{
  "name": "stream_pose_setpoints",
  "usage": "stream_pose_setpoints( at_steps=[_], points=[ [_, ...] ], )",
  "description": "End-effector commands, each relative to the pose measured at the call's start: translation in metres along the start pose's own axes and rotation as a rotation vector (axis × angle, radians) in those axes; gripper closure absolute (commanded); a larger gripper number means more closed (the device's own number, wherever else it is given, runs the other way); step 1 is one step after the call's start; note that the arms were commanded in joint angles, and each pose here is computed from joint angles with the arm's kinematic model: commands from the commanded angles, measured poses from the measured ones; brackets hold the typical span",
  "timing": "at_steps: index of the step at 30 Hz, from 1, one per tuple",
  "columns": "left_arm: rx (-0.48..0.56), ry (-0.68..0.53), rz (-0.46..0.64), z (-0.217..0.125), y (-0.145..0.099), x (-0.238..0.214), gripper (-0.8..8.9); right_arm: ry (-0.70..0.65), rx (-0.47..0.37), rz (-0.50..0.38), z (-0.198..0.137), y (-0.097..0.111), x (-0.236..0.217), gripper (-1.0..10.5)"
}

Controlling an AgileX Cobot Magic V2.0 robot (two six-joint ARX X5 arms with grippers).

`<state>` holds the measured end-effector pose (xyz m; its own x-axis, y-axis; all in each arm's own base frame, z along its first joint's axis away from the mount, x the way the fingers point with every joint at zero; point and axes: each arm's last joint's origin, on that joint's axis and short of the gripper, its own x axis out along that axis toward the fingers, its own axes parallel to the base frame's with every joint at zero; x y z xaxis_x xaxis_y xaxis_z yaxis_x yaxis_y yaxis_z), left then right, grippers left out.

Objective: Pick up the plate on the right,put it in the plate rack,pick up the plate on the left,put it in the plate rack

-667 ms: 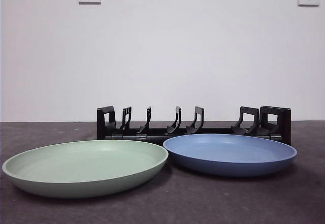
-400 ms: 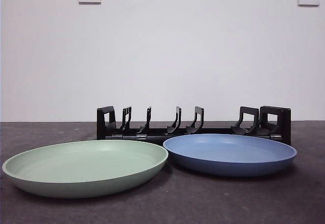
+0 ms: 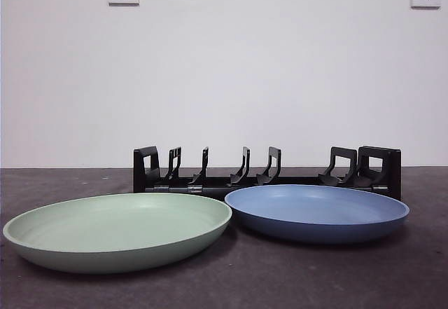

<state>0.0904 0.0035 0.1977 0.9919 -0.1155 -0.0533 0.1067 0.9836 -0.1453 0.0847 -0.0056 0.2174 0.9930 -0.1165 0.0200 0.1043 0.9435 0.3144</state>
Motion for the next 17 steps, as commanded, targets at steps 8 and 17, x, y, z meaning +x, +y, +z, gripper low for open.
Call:
stream_pose_setpoints(
  at_steps=[8,17],
  points=[
    [-0.030,0.012,-0.097,0.064,-0.011,-0.001,8.19,0.031,0.022,0.185,0.068,0.028,0.001,9.6],
    [0.003,0.086,-0.250,0.139,-0.025,0.003,8.19,0.278,-0.093,0.314,0.134,0.057,0.011,9.6]
  ],
)
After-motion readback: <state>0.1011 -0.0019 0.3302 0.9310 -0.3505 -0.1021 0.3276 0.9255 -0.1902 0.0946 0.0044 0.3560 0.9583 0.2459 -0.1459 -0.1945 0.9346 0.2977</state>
